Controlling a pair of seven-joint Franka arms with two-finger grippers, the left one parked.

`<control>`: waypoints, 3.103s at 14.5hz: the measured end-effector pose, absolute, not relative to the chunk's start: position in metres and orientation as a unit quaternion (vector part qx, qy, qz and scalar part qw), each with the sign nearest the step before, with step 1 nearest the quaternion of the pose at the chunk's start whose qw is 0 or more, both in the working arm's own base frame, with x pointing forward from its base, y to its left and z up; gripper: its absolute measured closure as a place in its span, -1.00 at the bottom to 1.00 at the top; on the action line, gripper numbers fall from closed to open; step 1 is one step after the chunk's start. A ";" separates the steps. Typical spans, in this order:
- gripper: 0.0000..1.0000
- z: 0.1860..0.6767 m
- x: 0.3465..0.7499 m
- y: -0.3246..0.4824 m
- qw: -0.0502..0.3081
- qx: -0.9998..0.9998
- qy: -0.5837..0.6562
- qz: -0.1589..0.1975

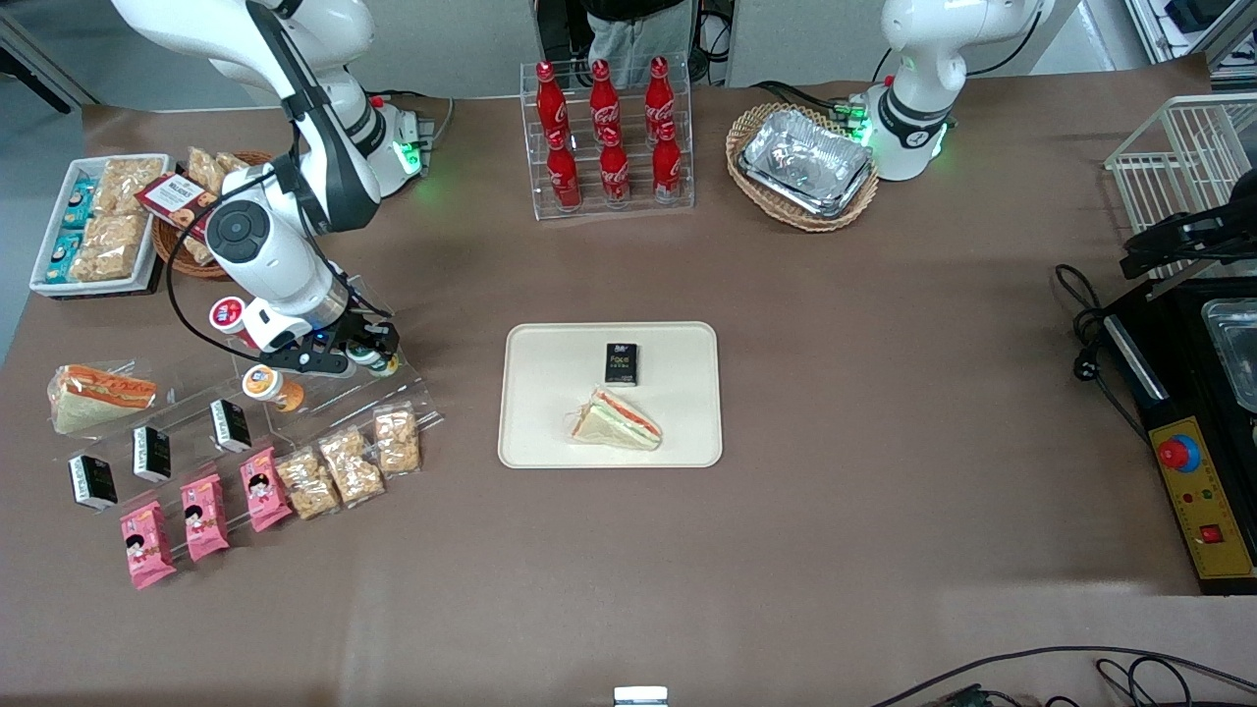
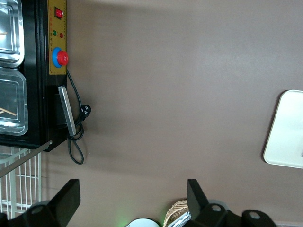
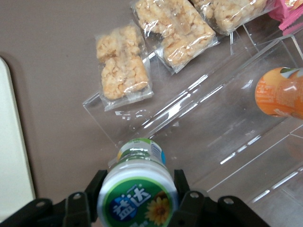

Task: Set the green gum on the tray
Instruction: 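Lift the green gum bottle and carry it over the cream tray, then lower the gum bottle onto the tray and open the right gripper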

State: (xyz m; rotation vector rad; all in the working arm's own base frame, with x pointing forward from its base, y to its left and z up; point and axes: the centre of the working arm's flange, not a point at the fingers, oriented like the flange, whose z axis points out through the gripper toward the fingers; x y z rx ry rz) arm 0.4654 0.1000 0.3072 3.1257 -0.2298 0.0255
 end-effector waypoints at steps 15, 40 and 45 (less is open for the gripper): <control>-0.16 0.532 0.499 0.127 0.005 0.999 -0.035 0.001; -0.16 0.237 0.495 0.343 0.000 0.999 -0.041 -0.007; -0.30 0.221 0.484 0.358 0.001 0.999 -0.043 -0.009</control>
